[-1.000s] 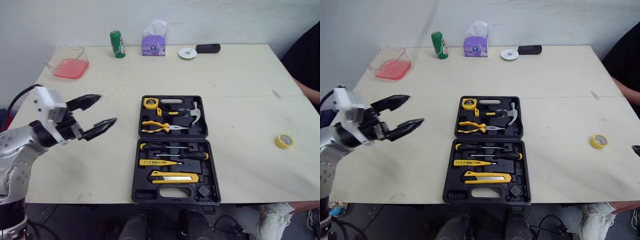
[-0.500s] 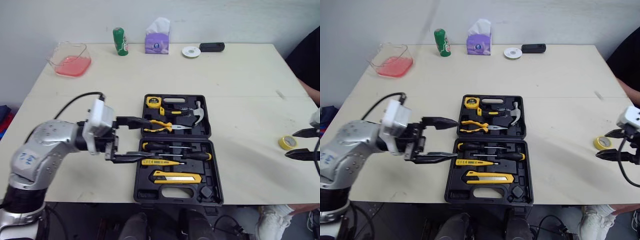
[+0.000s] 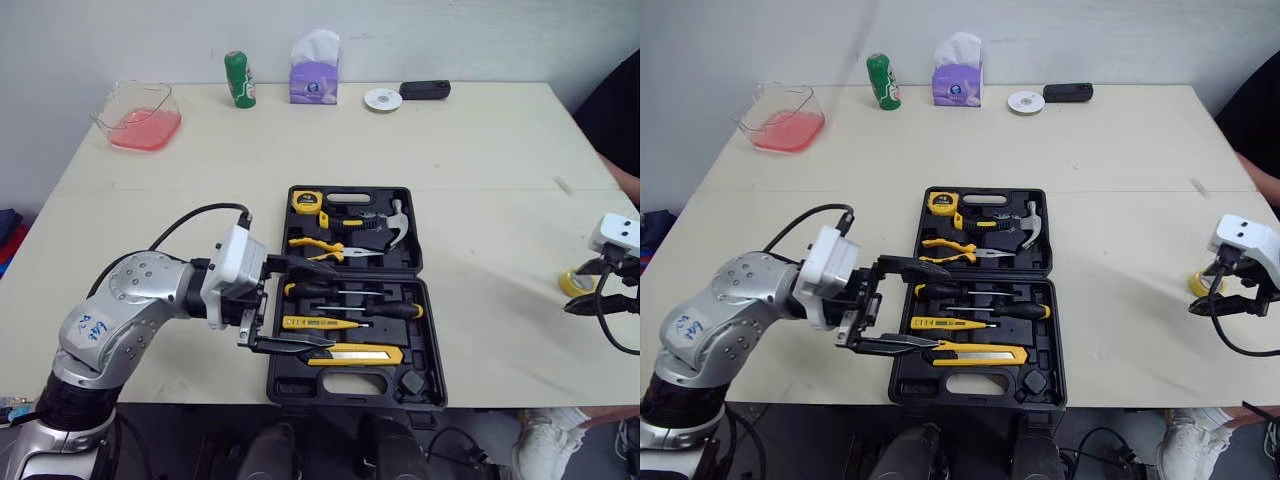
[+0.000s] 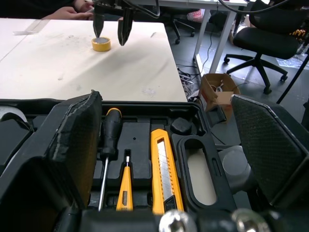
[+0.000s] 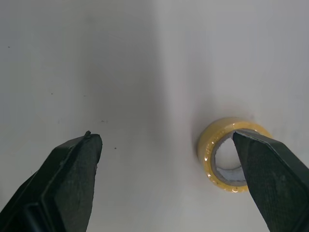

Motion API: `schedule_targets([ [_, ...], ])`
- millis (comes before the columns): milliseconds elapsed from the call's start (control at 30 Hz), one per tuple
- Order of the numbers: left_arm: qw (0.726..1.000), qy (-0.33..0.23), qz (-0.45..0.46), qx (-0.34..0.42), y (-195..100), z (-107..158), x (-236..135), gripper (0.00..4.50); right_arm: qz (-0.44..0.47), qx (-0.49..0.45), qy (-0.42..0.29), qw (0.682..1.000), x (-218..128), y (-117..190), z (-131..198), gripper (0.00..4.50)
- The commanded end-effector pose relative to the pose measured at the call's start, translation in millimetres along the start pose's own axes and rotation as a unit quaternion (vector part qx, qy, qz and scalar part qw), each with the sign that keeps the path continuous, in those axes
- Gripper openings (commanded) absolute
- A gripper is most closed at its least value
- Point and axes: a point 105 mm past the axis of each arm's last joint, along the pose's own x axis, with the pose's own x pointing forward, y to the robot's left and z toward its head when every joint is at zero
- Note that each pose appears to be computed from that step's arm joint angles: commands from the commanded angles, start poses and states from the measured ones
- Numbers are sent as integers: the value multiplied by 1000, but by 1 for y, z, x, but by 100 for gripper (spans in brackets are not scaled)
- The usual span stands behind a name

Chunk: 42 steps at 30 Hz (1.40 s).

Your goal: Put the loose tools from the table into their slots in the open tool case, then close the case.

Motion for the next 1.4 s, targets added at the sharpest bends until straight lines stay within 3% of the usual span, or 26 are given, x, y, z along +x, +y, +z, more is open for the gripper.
schedule_targets([
  [33,1000,-4,-4,22,-3,7,2,445,-4,6,3,1000,-6,-4,-2,450],
  [867,1000,-10,-11,18,-7,8,7,445,18,32,19,999,15,-6,-5,450],
  [967,1000,-9,-11,20,-6,9,7,450,14,27,19,999,16,-7,-4,374],
  [1200,1000,-14,-9,21,-5,10,7,450,-6,6,30,1000,17,-11,-5,25],
  [1233,1000,-17,-9,20,-5,11,7,450,-9,-3,24,1000,16,-12,-2,4],
  [1400,1000,-20,-4,24,-4,11,4,450,-3,-67,-2,998,9,-9,17,4],
])
